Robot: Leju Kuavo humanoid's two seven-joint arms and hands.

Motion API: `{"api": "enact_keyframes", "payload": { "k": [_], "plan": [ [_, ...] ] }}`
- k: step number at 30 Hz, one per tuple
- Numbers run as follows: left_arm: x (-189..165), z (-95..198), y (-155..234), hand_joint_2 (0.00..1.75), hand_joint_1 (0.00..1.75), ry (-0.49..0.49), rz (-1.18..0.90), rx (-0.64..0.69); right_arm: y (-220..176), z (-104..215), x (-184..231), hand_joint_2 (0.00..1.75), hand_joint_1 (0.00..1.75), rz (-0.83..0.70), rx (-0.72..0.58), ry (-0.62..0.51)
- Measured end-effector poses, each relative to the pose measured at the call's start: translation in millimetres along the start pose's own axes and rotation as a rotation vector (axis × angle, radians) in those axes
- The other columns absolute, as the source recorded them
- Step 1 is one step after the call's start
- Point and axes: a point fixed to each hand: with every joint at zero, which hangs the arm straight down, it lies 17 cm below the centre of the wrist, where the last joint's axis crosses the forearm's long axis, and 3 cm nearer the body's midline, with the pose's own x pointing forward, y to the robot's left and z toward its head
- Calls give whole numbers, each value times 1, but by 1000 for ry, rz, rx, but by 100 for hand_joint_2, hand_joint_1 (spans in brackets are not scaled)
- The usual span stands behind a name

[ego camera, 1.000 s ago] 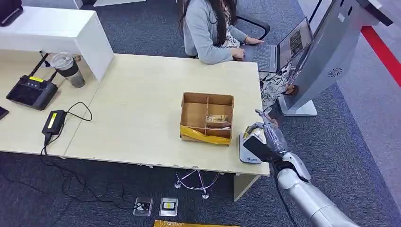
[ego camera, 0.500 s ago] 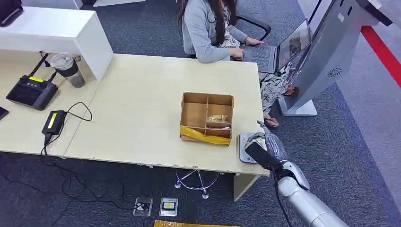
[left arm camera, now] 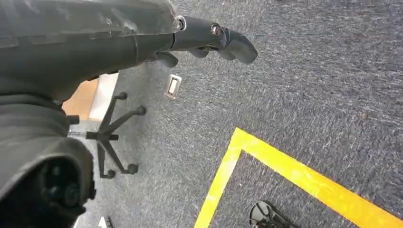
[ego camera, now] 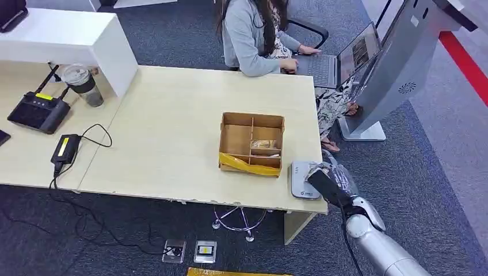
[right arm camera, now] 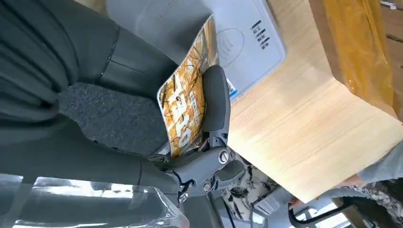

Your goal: Pass the card to the sensor for recognition and then transmit it.

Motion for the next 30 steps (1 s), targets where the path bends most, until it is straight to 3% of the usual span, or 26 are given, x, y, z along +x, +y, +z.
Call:
{"api": "enact_keyframes", "payload": {
  "k": [19,30],
  "plan": [
    [-2,2,-5,0,0,14,7,13,5,12,-27,175,175,-44,-22,60],
    [2,2,-8,0,0,-12,1,-12,-47,-8,-30,175,175,-110,-115,84]
  ]
}}
